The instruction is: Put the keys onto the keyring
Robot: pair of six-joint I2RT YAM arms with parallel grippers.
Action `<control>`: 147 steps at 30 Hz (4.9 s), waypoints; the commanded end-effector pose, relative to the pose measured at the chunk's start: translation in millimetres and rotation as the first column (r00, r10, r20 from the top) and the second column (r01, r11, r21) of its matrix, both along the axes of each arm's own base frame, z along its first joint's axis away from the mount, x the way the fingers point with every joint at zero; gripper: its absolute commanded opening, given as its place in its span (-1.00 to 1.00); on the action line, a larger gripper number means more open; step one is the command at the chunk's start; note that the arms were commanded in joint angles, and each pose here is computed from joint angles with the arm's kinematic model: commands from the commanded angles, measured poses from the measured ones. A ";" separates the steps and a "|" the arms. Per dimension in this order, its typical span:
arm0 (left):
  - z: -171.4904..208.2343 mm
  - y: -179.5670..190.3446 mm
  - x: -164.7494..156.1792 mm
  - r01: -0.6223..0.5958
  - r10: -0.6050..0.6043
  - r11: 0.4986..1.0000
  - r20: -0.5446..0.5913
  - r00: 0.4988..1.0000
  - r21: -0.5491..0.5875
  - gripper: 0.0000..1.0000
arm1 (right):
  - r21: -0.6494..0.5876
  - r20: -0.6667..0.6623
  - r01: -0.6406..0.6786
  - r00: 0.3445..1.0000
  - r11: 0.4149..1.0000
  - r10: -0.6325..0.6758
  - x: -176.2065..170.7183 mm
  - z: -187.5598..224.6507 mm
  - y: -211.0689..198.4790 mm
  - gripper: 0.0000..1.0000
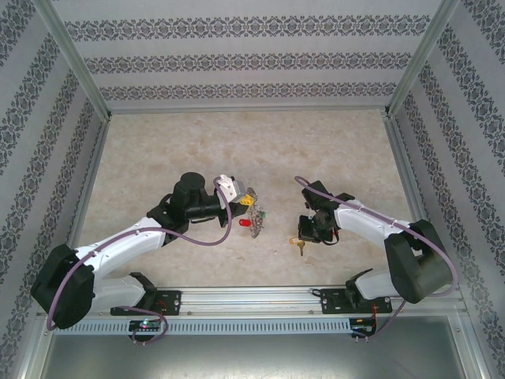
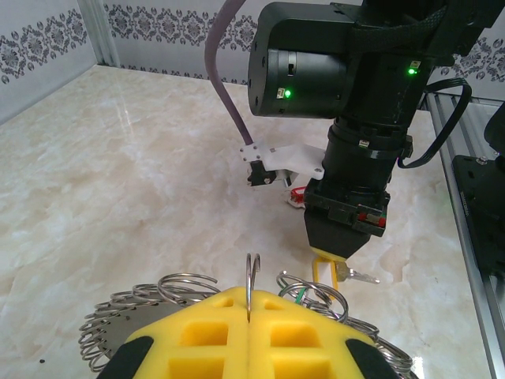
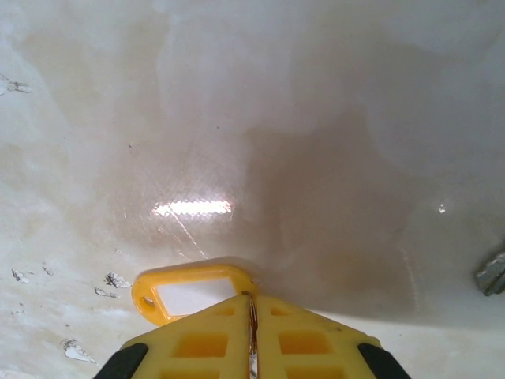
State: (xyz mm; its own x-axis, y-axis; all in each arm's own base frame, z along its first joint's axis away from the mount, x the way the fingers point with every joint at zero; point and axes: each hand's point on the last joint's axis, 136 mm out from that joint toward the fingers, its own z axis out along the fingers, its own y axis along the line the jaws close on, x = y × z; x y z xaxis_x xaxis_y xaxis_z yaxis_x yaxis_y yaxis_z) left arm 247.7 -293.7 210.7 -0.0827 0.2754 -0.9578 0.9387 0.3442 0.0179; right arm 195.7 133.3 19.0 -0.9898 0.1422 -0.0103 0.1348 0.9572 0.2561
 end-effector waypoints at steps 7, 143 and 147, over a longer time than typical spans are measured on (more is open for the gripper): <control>20.2 -2.1 6.7 0.006 -0.004 1.000 0.049 0.999 -0.030 -1.00 | -0.006 -0.024 -0.016 1.000 1.000 0.016 -2.1 -1.2 0.2 -0.74; 17.5 -19.0 -3.7 0.128 -0.130 0.990 -0.025 0.991 -0.059 -1.00 | -0.273 0.915 -0.776 -0.027 0.569 0.402 27.4 227.6 134.0 -1.00; 20.7 -19.7 -3.6 0.130 -0.132 0.989 -0.021 0.991 -0.067 -1.00 | -0.264 0.911 -0.794 -0.020 0.547 0.411 23.6 223.3 136.9 -1.00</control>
